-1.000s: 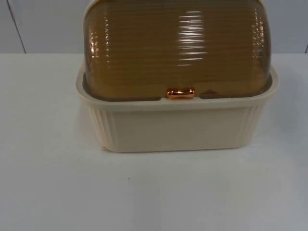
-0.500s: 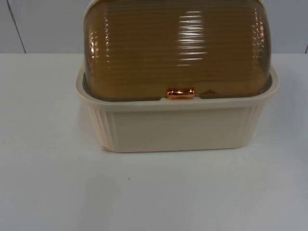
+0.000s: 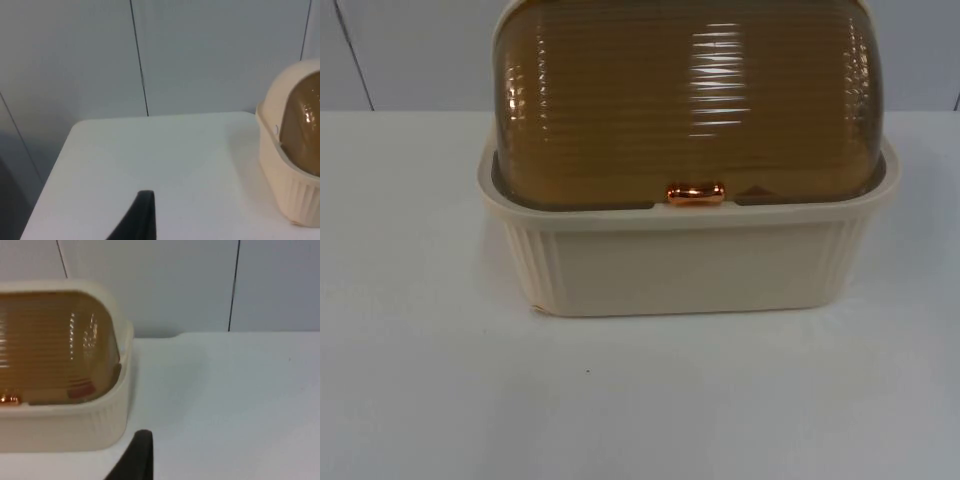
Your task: Open the box lid with the left hand, place the block into the box with the right hand, then close the box lid with the left hand.
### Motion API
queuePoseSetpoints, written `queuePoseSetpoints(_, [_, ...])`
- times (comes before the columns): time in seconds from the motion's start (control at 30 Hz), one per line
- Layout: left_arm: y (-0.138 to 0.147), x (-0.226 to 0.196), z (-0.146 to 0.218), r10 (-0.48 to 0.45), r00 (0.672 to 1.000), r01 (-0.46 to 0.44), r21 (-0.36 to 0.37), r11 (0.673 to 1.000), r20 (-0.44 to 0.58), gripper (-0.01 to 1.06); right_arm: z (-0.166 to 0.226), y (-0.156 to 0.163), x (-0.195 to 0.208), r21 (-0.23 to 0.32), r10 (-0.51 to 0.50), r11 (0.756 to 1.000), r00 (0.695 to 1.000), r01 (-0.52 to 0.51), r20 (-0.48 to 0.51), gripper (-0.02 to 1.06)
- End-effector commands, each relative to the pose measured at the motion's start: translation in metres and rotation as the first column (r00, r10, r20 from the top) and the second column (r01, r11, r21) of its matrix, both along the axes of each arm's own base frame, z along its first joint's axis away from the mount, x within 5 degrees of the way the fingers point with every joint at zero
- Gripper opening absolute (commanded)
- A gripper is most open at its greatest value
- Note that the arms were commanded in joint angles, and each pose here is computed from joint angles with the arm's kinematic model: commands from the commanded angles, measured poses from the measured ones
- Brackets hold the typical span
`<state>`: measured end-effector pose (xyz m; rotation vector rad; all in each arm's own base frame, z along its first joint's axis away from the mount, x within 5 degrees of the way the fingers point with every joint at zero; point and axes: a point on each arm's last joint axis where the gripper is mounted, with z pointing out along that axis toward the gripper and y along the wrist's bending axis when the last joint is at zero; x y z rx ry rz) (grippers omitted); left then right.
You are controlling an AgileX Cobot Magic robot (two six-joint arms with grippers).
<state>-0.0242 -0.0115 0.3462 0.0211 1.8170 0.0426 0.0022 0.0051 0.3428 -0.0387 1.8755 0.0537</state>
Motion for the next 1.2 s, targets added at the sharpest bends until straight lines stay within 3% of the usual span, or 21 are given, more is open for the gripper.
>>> queuePoseSetpoints(0.0, [0.000,-0.002,0.002,0.005,1.000,-0.005,0.001,1.000,0.013,1.05,0.001,-0.002,-0.008,-0.007,-0.020,1.000,0.999,0.021,0.038,0.93])
queuePoseSetpoints(0.2, [0.001,-0.001,0.001,0.015,1.000,-0.015,0.011,1.000,0.013,1.05,-0.005,-0.010,-0.034,-0.035,-0.102,0.994,0.988,0.107,0.120,0.93])
queuePoseSetpoints(0.43, [-0.005,-0.013,-0.002,-0.029,0.998,0.030,-0.025,0.999,0.050,1.05,-0.013,-0.010,-0.036,-0.036,-0.107,0.994,0.994,0.108,0.025,0.93])
queuePoseSetpoints(0.57, [-0.002,-0.015,-0.004,-0.024,0.999,0.024,0.000,1.000,0.037,1.05,-0.013,-0.010,-0.036,-0.031,-0.100,0.994,0.995,0.101,0.024,0.93])
queuePoseSetpoints(0.83, [0.007,-0.017,-0.007,-0.156,0.988,0.156,0.018,0.988,-0.001,1.05,-0.013,-0.006,-0.036,0.000,-0.070,0.998,0.997,0.070,0.024,0.93])
queuePoseSetpoints(1.17, [0.008,-0.015,-0.009,-0.153,0.988,0.153,0.026,0.988,0.000,1.05,-0.017,-0.005,-0.034,0.008,-0.060,0.998,0.998,0.060,0.006,0.93])
